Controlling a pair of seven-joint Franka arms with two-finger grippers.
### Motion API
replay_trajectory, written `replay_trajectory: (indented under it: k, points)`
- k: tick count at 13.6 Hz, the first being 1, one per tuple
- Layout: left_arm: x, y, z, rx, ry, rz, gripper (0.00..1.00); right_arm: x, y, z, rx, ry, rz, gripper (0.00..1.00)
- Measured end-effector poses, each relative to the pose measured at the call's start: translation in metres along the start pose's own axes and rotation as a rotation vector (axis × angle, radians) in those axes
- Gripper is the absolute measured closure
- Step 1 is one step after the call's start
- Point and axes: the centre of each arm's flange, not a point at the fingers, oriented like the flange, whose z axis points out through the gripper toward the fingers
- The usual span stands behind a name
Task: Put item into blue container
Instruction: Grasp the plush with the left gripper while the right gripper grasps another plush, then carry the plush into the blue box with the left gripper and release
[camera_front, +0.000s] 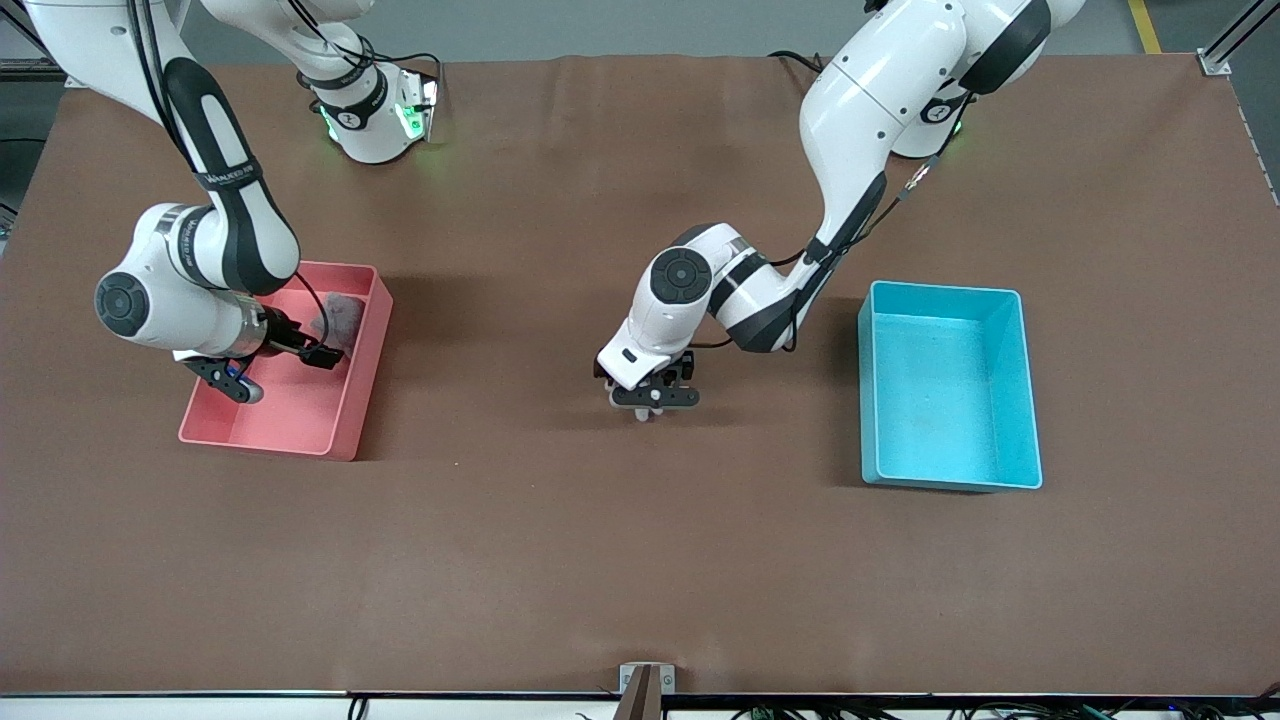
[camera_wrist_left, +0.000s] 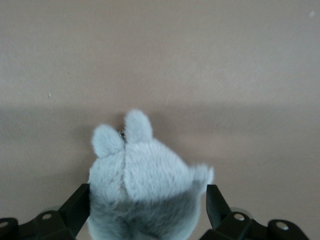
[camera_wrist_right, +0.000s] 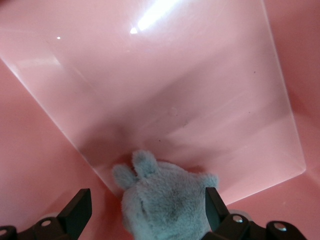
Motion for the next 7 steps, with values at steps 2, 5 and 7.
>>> replay_trajectory:
  k: [2,5,7]
  points:
    - [-0.005,-0.003,0.009,0.019,-0.021,0.007,0.00,-0.003,0.002,0.011,-0.014,-0.025,-0.008,0.00]
    - [-0.005,-0.010,0.013,0.049,-0.044,0.028,0.14,-0.008,0.005,0.019,-0.033,-0.067,-0.011,0.00]
    - [0.000,-0.012,0.010,0.048,-0.042,0.050,0.35,-0.010,0.005,0.022,-0.040,-0.081,-0.012,0.00]
